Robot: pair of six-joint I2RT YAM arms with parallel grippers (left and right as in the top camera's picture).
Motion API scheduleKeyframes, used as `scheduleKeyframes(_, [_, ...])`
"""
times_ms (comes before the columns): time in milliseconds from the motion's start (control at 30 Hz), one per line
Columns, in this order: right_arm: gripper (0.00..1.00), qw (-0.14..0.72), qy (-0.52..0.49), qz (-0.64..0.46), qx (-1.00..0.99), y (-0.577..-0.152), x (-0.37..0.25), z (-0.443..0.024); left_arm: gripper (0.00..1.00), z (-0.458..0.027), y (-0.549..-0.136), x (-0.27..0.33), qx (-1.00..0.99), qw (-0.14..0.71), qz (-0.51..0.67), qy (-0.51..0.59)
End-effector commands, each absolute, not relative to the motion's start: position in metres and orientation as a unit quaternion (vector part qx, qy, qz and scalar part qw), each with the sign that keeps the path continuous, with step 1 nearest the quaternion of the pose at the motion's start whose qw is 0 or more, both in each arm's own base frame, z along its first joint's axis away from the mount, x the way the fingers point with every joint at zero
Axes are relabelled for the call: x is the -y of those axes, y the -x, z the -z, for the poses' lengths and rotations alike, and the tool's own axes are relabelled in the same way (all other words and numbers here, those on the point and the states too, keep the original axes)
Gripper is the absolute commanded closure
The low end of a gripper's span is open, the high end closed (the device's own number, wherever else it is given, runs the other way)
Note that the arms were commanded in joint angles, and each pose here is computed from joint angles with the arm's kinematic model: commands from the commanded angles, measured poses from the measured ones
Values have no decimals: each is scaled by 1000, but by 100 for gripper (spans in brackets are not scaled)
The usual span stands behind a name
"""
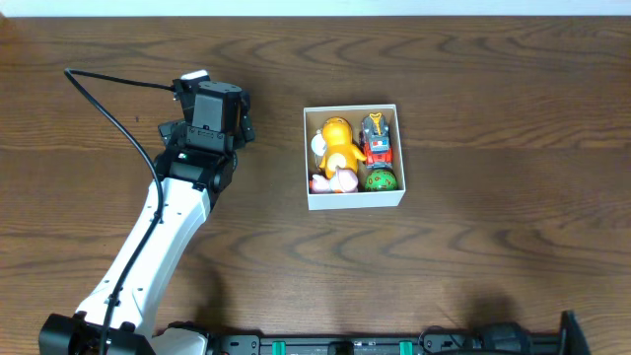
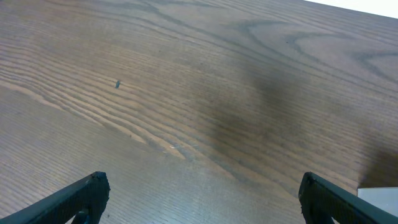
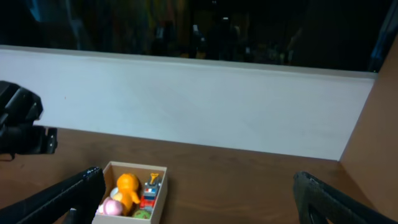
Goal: Pack container
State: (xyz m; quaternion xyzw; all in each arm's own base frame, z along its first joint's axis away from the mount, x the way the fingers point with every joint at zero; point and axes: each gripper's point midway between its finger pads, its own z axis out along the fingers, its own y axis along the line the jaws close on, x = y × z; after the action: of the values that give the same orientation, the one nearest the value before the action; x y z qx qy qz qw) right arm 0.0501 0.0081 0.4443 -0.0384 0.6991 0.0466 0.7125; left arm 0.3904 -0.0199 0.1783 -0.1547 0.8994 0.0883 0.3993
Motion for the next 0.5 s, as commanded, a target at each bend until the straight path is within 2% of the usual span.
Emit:
scheduleKeyframes(0, [1,698,45,-49,-713,-58,-15,-421,2,-176,-388,15,-897,398,-97,164])
scheduleKeyframes(200, [1,688,45,-50,-723,-95,-20,-379,2,-176,-389,15,-897,398,-97,164])
scheduleKeyframes(467, [1,724,62,-64,-684,-162,-30,-332,2,-176,-389,15,-897,398,-97,164])
